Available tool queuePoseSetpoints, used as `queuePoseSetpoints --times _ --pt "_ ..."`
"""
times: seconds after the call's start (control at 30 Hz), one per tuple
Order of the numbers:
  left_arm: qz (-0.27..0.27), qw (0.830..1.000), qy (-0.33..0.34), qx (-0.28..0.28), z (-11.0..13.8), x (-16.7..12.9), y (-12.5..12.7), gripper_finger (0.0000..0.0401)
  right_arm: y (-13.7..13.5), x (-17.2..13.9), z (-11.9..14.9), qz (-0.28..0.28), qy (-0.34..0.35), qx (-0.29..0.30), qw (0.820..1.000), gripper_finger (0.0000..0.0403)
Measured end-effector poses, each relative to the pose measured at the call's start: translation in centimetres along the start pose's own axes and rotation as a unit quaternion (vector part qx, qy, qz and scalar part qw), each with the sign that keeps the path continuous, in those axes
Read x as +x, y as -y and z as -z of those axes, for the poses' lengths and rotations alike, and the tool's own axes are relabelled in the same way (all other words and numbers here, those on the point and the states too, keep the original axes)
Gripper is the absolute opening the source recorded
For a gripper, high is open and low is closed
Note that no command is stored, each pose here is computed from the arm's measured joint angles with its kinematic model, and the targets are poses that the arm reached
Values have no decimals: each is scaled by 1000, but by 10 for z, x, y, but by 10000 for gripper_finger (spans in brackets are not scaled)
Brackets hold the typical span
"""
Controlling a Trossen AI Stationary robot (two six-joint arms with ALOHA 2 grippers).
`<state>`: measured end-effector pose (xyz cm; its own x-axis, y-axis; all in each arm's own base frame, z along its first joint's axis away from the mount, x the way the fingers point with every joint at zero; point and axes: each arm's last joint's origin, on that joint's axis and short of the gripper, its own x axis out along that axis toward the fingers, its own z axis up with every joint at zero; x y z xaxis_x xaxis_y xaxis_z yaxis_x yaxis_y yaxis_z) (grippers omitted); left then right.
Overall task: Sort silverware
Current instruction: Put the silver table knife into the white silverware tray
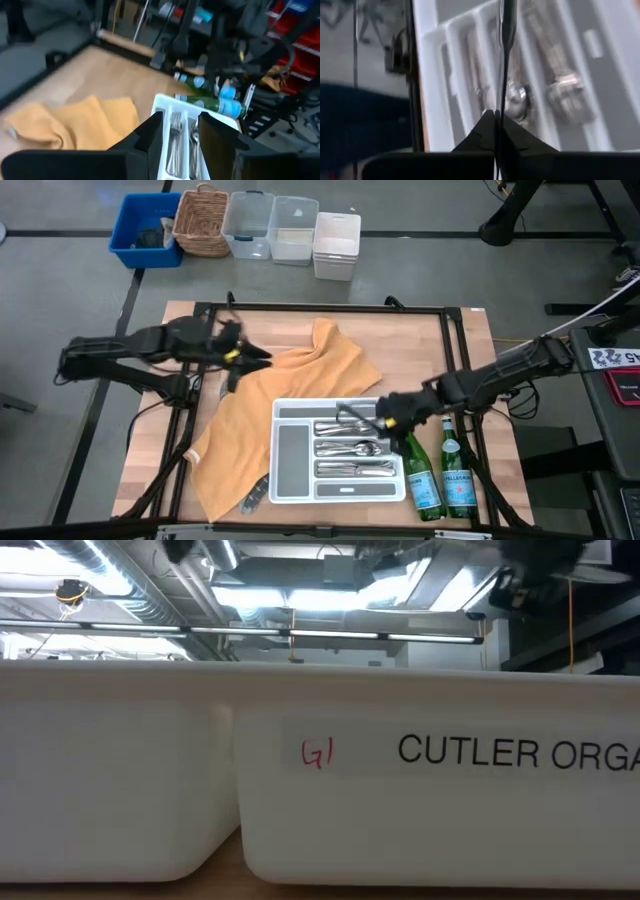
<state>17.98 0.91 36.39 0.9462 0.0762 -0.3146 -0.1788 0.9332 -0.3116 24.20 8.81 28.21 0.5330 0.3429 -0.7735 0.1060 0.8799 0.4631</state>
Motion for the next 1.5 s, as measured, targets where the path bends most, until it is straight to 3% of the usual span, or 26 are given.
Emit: queuePoseSetpoints --times 0.2,0.37,0.83,1.03,1.23,1.5 --pt "23 998 50 37 22 -43 1 111 -20 18 17 -11 -42 -57 997 3" --pt "13 996 71 42 50 -53 -7 111 -27 35 25 -6 -69 -71 995 4" --pt "35 976 201 81 111 -29 -27 111 -28 78 31 -46 -156 -61 985 5" --pt "7 978 192 76 127 -20 -37 111 -30 96 30 -83 -170 -65 980 5" --pt "-12 980 183 79 139 -13 -44 111 -26 113 33 -70 -179 -107 975 5" --pt "-45 983 163 76 156 -5 -56 111 -20 130 38 -55 -201 -117 971 5"
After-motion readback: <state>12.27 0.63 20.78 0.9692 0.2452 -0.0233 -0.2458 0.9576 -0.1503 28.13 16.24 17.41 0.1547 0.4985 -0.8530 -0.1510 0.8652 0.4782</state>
